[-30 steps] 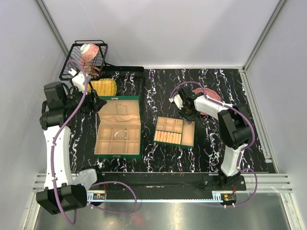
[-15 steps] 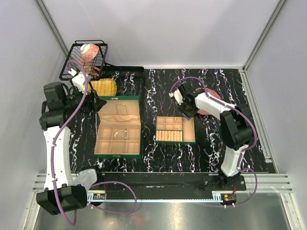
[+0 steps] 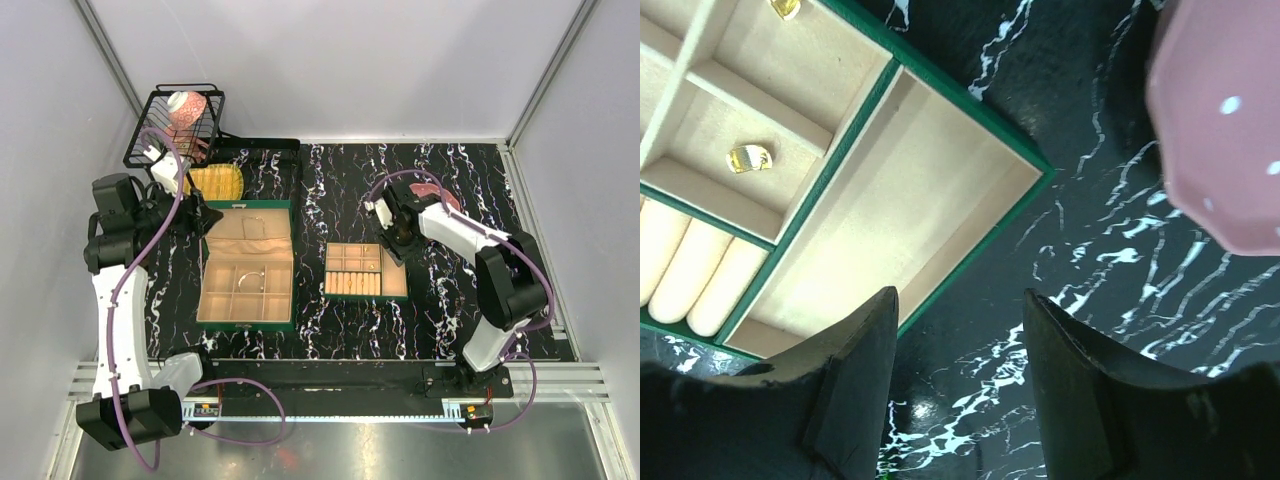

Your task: Organize the mixed jewelry

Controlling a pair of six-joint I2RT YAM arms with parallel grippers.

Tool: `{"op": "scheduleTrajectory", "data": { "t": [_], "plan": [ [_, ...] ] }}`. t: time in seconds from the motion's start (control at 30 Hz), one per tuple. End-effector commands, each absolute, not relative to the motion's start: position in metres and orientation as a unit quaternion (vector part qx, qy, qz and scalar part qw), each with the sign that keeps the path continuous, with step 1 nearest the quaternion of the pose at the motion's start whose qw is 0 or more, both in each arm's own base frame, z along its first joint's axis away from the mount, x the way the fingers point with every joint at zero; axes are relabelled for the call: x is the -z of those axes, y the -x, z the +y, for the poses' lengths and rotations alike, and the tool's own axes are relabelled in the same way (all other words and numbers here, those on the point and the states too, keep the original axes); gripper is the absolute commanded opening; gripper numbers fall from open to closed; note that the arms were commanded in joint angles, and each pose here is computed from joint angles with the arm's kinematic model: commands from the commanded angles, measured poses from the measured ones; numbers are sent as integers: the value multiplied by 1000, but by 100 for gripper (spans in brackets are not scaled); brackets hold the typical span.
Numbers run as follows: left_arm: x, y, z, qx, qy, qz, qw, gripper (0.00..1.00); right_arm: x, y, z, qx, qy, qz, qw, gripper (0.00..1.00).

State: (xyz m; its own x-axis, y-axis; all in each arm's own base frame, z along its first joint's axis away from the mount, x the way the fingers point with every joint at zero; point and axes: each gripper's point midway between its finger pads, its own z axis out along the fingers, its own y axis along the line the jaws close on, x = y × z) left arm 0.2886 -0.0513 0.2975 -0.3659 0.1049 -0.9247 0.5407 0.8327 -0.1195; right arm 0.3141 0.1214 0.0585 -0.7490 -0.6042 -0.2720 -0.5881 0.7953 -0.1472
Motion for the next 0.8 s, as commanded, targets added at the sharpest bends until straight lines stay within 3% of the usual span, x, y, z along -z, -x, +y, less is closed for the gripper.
{"op": "scheduleTrajectory", "data": {
  "t": [0.0, 0.37, 0.77],
  "plan": [
    [-308, -289, -44, 169, -210, 785, 558, 63, -41, -309, 121, -3, 286, 950, 130, 59],
    [-277, -283, -9, 59, -209, 814, 539, 63, -5, -304, 118, -35, 255, 962, 86, 52],
    [-210, -264, 31, -25, -181, 847, 499, 63, 2, -302, 114, -60, 218, 971, 77, 27]
  ]
}}
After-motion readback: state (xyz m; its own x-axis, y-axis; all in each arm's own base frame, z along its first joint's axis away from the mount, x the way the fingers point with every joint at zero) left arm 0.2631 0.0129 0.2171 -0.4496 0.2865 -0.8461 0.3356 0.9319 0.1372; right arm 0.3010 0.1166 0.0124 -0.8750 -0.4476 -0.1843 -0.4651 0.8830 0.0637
